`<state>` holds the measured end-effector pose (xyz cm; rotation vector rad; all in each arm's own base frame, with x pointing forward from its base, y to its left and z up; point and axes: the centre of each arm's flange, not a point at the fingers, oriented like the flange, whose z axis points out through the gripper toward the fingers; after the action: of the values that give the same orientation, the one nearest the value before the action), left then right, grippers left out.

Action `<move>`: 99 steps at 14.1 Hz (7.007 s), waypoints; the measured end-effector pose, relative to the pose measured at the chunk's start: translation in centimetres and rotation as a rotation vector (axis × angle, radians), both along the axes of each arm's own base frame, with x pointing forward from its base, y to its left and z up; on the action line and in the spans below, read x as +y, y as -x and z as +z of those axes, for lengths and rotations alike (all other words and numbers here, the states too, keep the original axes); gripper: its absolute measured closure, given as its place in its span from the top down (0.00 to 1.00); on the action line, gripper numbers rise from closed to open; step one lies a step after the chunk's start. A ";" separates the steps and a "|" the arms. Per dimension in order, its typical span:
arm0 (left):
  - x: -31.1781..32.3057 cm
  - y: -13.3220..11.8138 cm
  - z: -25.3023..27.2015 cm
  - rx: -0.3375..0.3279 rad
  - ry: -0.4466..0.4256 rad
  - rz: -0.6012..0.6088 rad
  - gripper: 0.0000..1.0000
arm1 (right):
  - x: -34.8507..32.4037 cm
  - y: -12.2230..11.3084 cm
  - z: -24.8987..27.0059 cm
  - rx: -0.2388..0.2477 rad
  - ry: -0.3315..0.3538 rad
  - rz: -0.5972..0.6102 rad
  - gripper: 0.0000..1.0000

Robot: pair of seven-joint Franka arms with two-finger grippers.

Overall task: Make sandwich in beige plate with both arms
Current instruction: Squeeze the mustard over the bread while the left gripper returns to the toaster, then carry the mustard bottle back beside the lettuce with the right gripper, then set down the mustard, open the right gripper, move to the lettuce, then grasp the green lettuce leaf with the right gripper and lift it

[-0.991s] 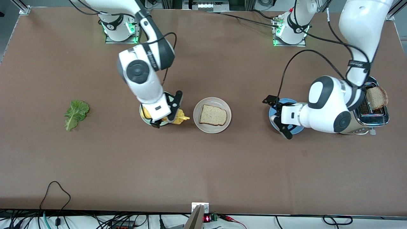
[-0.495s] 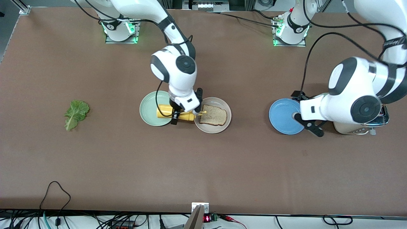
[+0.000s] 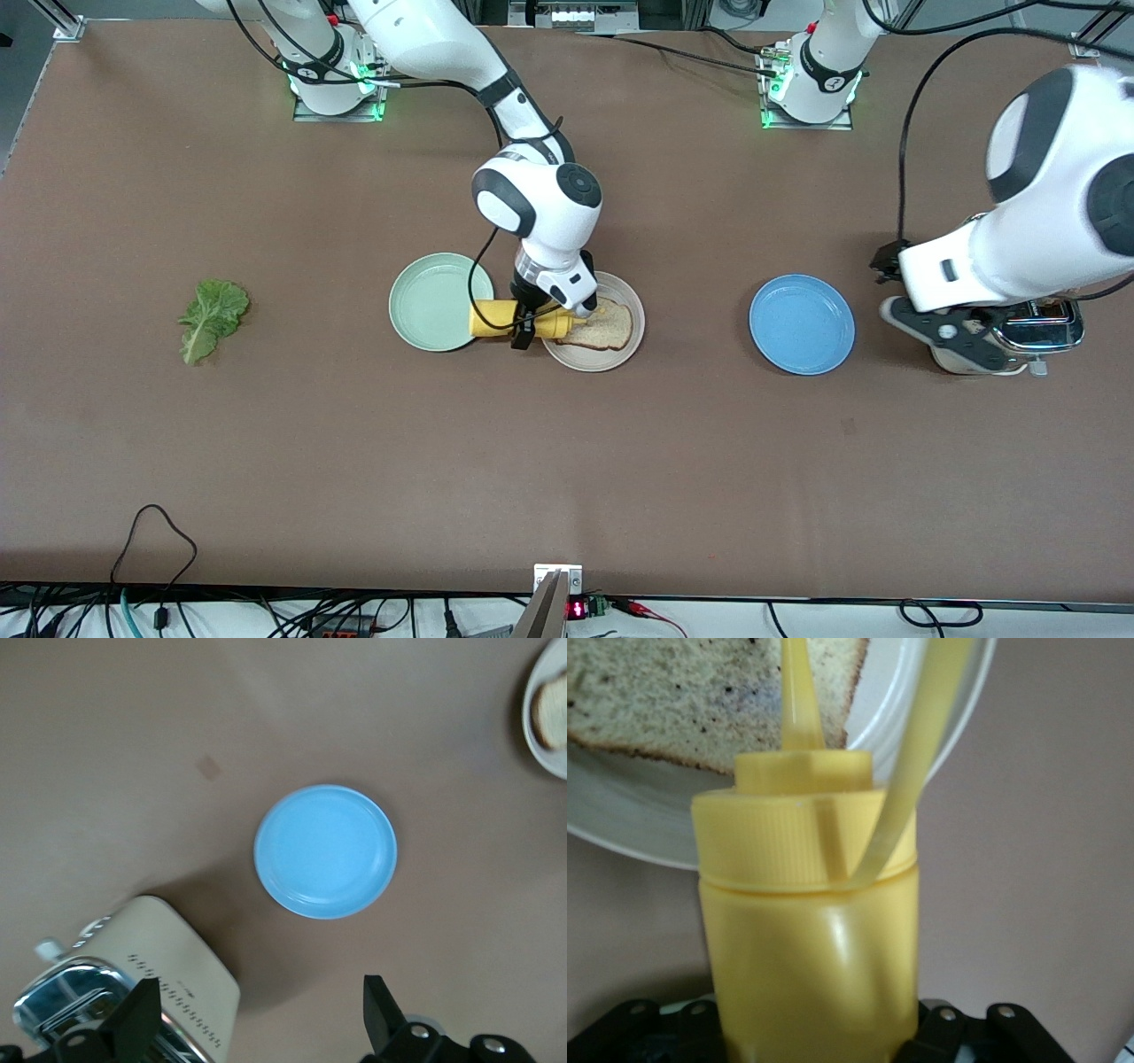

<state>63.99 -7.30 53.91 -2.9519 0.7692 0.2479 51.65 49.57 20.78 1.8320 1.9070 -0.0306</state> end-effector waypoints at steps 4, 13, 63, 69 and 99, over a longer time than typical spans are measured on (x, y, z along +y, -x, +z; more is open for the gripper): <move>2.0 -0.6 2.4 -0.061 -0.007 0.095 1.00 | 0.6 0.1 -0.4 -0.020 0.018 0.025 0.46; 2.1 -0.7 2.3 -0.079 -0.024 0.257 1.00 | 0.4 -1.6 3.4 -0.037 -0.058 -0.030 0.45; 2.1 6.6 1.1 -0.160 0.097 0.351 1.00 | -56.9 2.1 -10.3 0.318 -1.799 0.013 1.00; 2.1 6.7 1.1 -0.159 0.097 0.350 1.00 | -63.9 3.0 -9.2 0.439 -1.708 -0.114 1.00; 2.0 6.8 0.9 -0.148 0.093 0.349 1.00 | -66.4 -5.3 -1.7 -0.038 -0.559 -1.369 0.88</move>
<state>57.21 -5.25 54.85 -3.1322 0.2514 0.0116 56.92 -16.83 19.13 3.0941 0.2985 0.0872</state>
